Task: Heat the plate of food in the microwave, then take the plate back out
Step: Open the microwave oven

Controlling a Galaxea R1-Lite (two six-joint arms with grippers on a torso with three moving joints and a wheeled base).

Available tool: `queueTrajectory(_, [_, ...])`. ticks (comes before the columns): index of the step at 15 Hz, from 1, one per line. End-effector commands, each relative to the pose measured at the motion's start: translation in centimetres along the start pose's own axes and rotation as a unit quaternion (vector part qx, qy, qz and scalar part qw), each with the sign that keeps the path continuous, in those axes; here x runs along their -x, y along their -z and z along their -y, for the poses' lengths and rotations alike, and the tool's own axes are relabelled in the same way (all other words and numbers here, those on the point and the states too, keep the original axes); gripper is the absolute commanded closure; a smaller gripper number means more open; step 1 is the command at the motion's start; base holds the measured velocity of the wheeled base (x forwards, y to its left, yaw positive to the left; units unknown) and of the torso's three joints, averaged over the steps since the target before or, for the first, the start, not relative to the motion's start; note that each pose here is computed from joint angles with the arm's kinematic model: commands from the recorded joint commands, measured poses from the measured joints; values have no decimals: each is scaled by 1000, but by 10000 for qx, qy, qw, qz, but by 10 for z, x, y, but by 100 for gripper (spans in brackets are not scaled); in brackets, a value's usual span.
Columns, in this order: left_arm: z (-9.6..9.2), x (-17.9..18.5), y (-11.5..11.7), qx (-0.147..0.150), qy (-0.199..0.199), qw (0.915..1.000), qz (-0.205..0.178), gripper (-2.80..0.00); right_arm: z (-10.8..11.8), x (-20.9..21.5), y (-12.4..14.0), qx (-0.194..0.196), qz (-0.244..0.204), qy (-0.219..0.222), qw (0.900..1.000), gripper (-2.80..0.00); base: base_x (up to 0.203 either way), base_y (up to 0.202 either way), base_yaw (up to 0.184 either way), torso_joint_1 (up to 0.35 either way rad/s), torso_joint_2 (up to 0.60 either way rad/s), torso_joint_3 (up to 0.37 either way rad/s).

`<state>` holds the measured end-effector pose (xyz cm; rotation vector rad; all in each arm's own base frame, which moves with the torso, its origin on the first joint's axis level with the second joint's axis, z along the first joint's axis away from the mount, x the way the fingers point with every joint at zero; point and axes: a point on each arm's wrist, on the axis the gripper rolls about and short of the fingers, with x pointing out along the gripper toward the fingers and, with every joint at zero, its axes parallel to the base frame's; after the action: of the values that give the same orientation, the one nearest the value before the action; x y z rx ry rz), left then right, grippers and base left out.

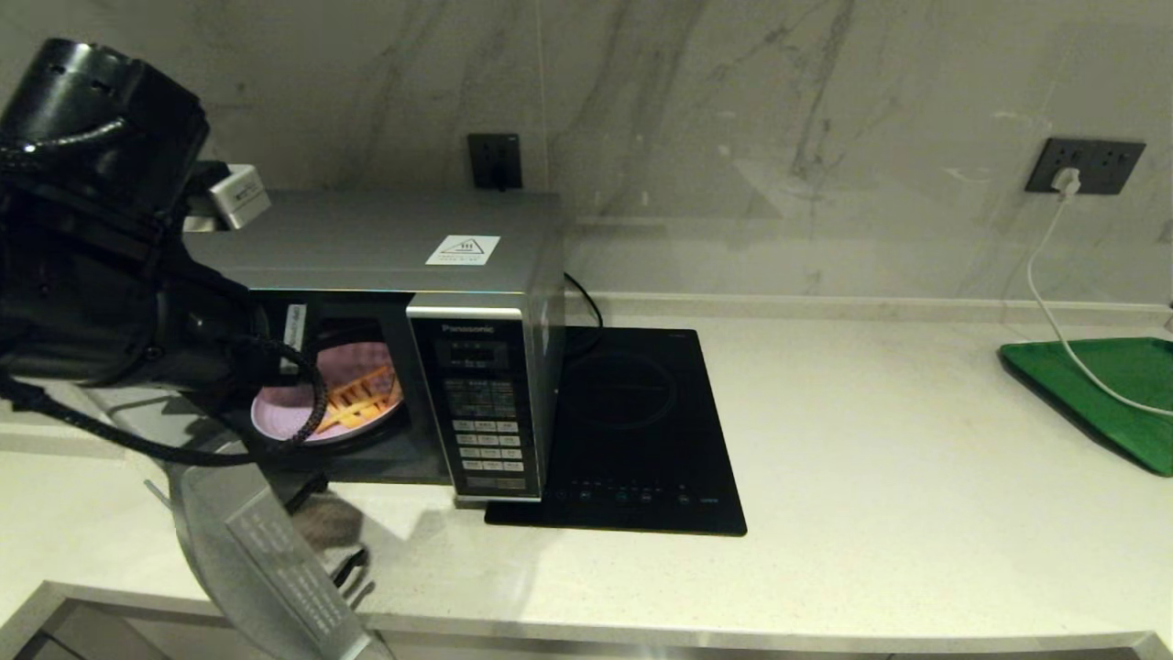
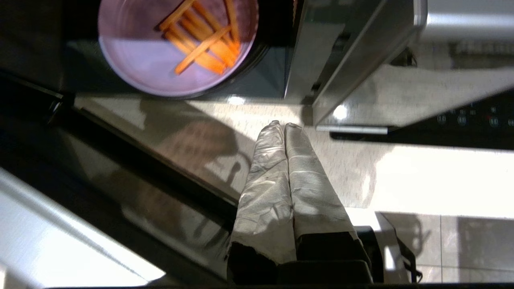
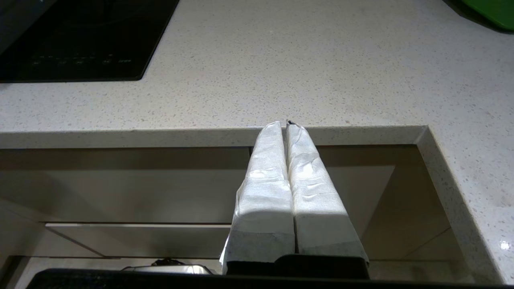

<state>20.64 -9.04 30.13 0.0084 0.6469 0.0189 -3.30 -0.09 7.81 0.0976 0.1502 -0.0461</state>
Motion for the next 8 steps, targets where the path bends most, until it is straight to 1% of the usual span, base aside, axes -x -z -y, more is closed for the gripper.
queueTrajectory(1, [-16,31,12,72,16,9999,145,0,0,0,0,0,-14,-3,10000,0,0,0,0,0,0,0])
queueTrajectory(3, [-31,48,27,99,-83,9999,77,0,0,0,0,-1,-13,1,10000,0,0,0,0,0,0,0])
queueTrajectory(5, [-44,59,48,100,-217,9997,-63,0,0,0,0,-1,-13,1,10000,0,0,0,0,0,0,0])
queueTrajectory(6, [-50,64,57,121,-259,9996,-69,0,0,0,0,-1,-13,1,10000,0,0,0,0,0,0,0])
queueTrajectory(8, [-62,79,69,211,-358,9991,48,0,0,0,0,-1,-16,1,10000,0,0,0,0,0,0,0])
